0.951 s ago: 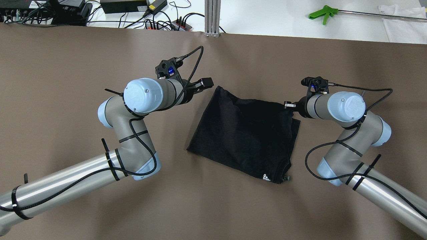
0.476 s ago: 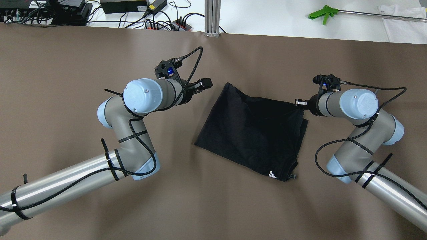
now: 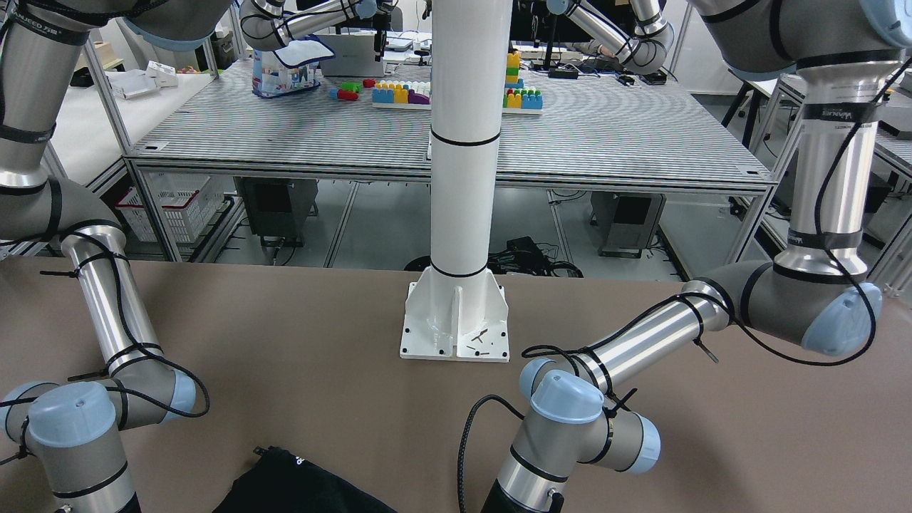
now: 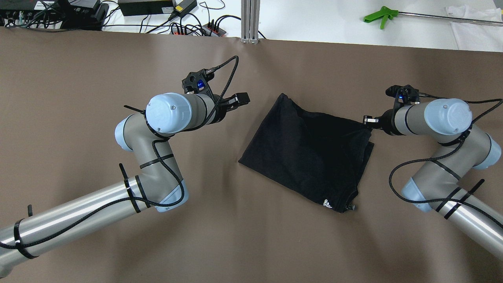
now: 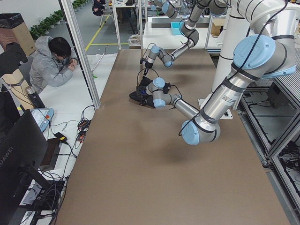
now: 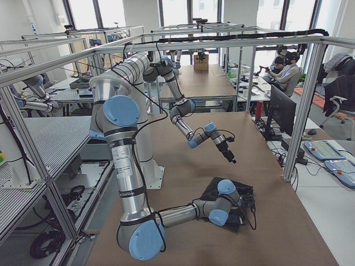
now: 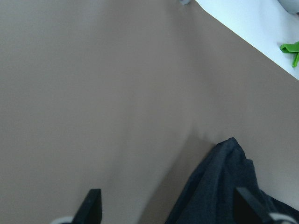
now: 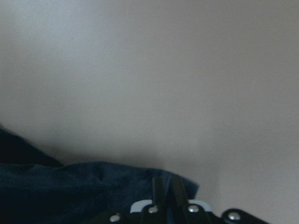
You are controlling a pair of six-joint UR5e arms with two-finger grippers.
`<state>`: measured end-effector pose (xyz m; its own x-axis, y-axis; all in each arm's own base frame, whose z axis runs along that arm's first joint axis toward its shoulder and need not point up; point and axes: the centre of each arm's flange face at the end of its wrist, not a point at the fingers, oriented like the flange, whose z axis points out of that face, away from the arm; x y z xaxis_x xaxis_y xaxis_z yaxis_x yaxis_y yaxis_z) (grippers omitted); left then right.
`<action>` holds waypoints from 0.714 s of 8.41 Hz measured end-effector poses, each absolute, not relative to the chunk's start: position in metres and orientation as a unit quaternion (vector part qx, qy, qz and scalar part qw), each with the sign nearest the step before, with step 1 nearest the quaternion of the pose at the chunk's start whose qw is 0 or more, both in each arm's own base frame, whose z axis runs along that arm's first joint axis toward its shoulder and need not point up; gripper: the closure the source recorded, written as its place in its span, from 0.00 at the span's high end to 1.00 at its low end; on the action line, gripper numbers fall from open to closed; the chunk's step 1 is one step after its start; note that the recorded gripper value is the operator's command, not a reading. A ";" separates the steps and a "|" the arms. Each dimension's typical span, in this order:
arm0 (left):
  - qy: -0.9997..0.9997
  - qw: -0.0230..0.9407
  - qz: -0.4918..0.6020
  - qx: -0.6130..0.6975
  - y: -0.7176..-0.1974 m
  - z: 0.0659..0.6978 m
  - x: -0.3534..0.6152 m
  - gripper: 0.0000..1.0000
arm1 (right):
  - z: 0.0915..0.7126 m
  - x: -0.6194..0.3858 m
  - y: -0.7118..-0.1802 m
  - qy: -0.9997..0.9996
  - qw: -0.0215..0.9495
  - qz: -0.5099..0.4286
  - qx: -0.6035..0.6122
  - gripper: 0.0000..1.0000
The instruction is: Fold clothes
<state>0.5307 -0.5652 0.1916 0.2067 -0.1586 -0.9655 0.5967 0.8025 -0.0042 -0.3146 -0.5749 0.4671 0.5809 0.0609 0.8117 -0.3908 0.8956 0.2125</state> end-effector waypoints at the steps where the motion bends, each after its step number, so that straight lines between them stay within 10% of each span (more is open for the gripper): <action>1: 0.578 0.754 -0.249 0.191 -0.566 0.191 0.530 1.00 | 0.470 -0.310 -0.574 -0.441 0.869 0.128 0.184 0.95; 6: 0.543 0.779 -0.202 0.240 -0.606 0.233 0.446 1.00 | 0.513 -0.184 -0.612 -0.353 0.907 0.070 0.217 0.95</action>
<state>0.4460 -0.6059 0.2333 0.3280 -0.0545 -0.9431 0.5761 0.8028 0.1539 -0.1840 -0.6117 0.5129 0.7406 -0.0263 0.6714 -0.2805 0.8959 0.3445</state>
